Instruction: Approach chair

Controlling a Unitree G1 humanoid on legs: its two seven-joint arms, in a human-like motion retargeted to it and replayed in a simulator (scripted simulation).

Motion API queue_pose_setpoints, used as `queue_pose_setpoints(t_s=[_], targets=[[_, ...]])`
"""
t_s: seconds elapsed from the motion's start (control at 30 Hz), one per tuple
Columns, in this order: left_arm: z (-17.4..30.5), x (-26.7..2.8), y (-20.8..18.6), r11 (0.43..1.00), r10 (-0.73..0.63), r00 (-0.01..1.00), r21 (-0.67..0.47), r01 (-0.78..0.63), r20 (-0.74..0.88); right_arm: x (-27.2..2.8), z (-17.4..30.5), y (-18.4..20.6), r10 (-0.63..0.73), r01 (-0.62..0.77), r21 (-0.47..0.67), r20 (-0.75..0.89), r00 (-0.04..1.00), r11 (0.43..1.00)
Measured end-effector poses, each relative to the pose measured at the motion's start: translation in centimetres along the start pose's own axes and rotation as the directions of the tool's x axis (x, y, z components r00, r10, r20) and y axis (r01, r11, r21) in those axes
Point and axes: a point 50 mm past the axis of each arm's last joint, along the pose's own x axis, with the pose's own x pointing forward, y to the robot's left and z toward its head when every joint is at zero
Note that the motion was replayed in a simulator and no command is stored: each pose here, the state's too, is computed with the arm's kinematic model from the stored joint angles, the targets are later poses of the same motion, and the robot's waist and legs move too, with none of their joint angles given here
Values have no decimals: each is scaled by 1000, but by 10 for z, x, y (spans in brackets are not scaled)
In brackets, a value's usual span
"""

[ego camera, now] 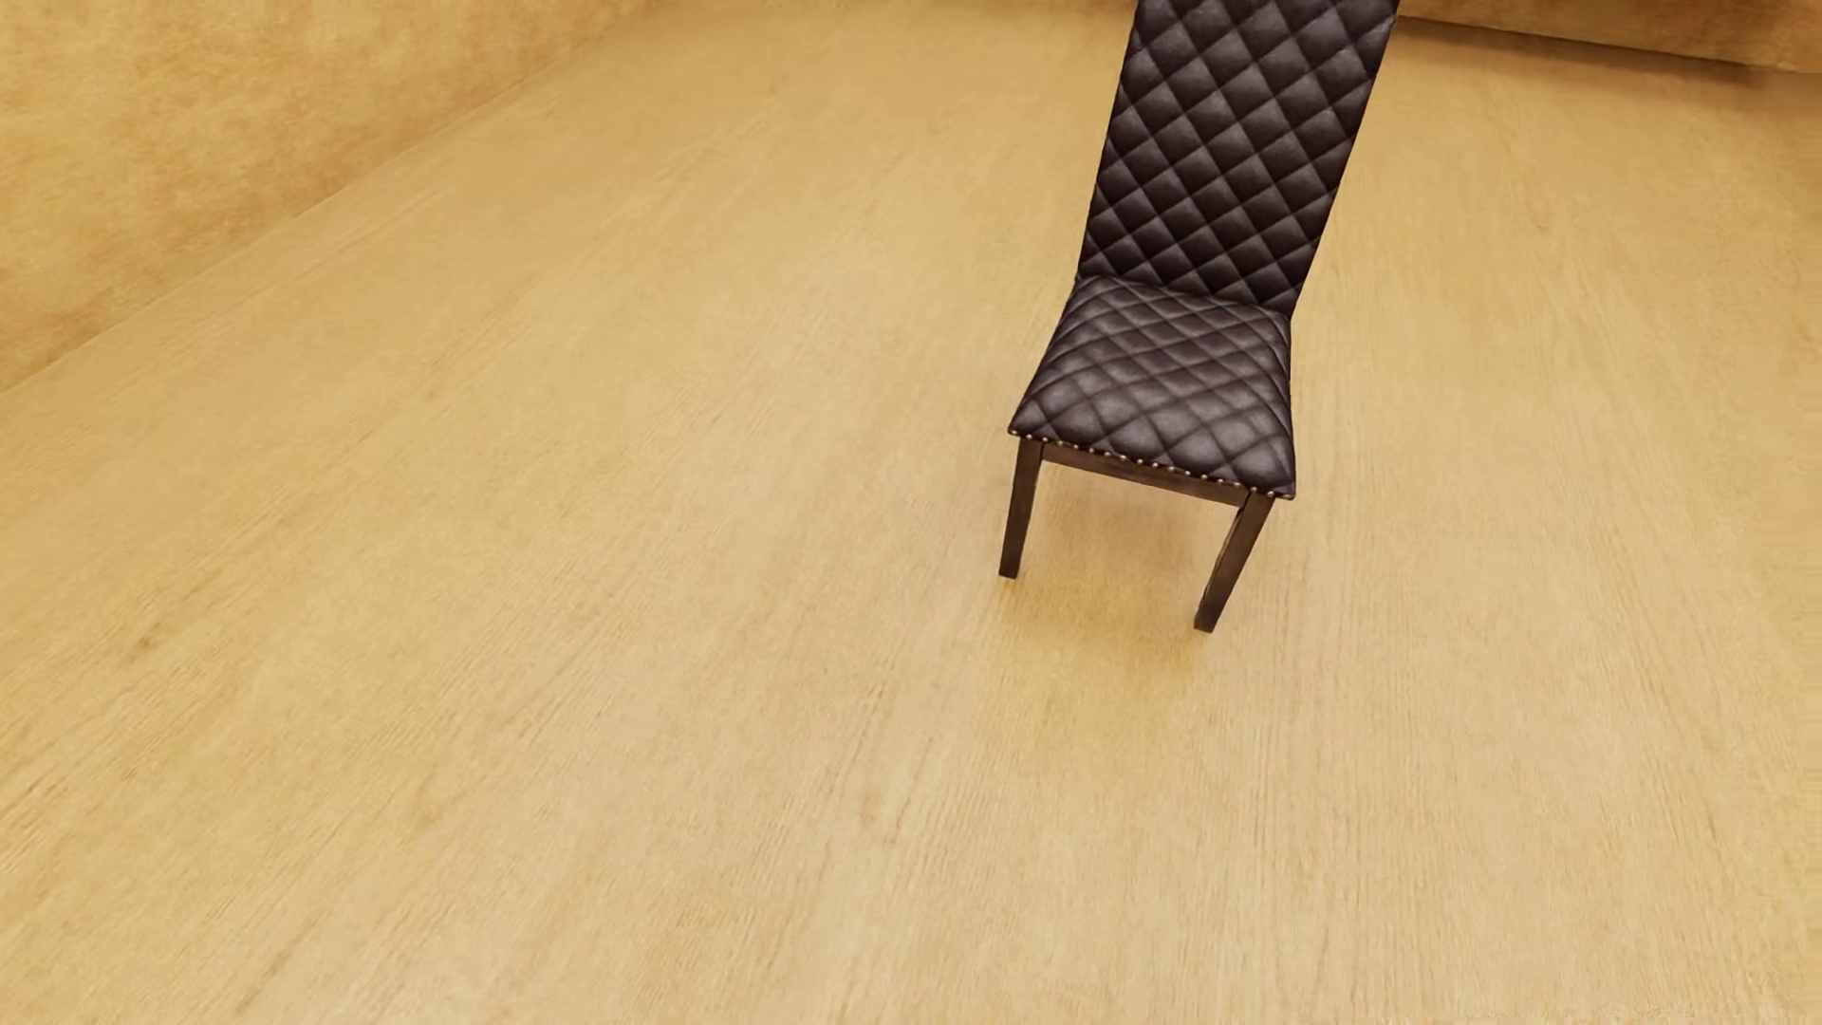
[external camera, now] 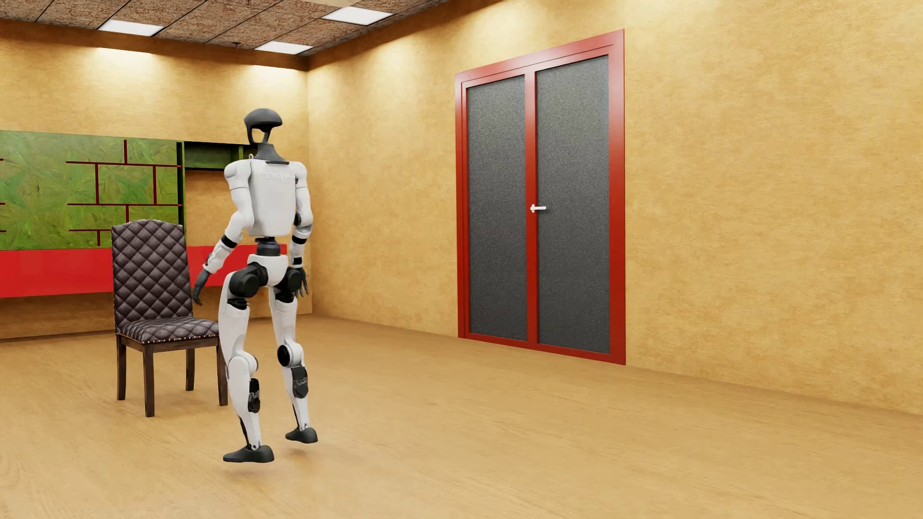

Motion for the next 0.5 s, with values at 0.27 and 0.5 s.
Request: queue_pose_setpoints(t_s=[0.27, 0.5], targets=[[-38, -13, -50, 947, -256, 952, 155, 281, -168, -16, 57, -74, -304, 289, 92, 276, 912, 953], [2, 3, -22, 977, -106, 994, 185, 110, -34, -5, 28, -44, -290, 290, 10, 113, 950, 957]])
